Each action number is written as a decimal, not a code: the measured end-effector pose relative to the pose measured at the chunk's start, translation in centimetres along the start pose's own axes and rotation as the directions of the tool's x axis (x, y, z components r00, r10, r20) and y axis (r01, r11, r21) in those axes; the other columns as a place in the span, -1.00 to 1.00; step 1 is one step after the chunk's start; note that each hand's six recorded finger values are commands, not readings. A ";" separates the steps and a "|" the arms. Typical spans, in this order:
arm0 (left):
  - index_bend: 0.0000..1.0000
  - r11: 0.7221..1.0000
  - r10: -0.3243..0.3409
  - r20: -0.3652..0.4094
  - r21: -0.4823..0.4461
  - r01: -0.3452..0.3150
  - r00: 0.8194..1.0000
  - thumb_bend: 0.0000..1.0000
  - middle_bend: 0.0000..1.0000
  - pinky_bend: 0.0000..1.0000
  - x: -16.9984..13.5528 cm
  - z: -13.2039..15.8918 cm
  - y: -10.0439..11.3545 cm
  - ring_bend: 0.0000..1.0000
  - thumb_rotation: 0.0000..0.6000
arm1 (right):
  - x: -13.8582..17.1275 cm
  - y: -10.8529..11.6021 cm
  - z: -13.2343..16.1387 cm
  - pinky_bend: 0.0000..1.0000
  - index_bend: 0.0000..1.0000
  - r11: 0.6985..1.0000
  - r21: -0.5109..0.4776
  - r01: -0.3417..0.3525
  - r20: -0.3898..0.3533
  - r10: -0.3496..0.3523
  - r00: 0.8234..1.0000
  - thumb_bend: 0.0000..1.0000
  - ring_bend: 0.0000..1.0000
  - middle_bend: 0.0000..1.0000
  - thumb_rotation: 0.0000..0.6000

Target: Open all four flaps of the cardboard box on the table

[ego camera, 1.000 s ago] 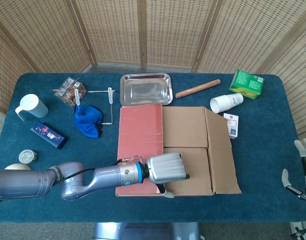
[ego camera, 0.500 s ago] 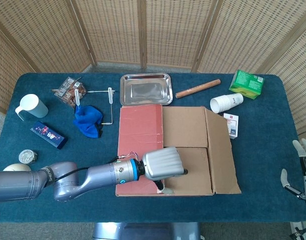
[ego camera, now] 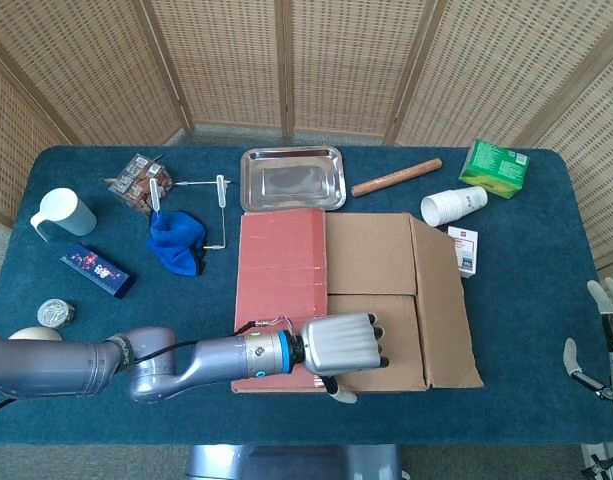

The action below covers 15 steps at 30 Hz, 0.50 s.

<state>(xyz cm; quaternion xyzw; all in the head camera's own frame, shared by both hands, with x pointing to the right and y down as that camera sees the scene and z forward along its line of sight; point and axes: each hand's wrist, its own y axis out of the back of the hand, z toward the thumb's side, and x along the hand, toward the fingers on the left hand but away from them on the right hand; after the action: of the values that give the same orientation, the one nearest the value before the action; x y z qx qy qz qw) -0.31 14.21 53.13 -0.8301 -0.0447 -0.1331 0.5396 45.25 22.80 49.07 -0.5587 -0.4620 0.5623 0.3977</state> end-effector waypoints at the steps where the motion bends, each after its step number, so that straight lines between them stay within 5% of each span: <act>1: 0.01 1.000 -0.006 0.001 0.000 0.006 1.000 -1.00 0.35 -0.18 0.0 0.0 -0.1 -0.13 0.21 | 0.0 0.0 0.0 -1.00 -1.00 1.000 -0.001 0.000 0.000 0.000 1.000 0.02 -1.00 -1.00 -0.21; 9: 0.06 0.999 -0.038 -0.010 0.004 0.038 0.999 -1.00 0.68 -0.06 -0.3 -0.1 -0.5 0.14 0.23 | -0.1 0.1 0.1 -1.00 -1.00 1.000 -0.011 -0.001 0.003 0.001 1.000 0.03 -1.00 -1.00 -0.21; 13: 0.09 0.999 -0.038 -0.021 0.000 0.038 0.999 -1.00 0.77 -0.27 -0.5 -0.2 -0.3 0.20 0.22 | 0.0 0.1 0.1 -1.00 -1.00 1.000 -0.012 -0.001 0.003 0.001 1.000 0.04 -1.00 -1.00 -0.18; 15: 0.09 0.999 -0.034 -0.026 0.001 0.034 0.999 -1.00 0.81 -0.22 -0.7 -0.3 -0.1 0.23 0.22 | 0.0 0.1 0.1 -1.00 -1.00 1.000 -0.013 -0.001 0.003 0.001 1.000 0.04 -1.00 -1.00 -0.18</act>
<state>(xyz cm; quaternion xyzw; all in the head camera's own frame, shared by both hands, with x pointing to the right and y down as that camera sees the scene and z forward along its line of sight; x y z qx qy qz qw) -1.01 14.02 53.13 -0.8270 -0.0518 -0.1528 0.5386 45.12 22.75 48.97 -0.5607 -0.4660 0.5605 0.3929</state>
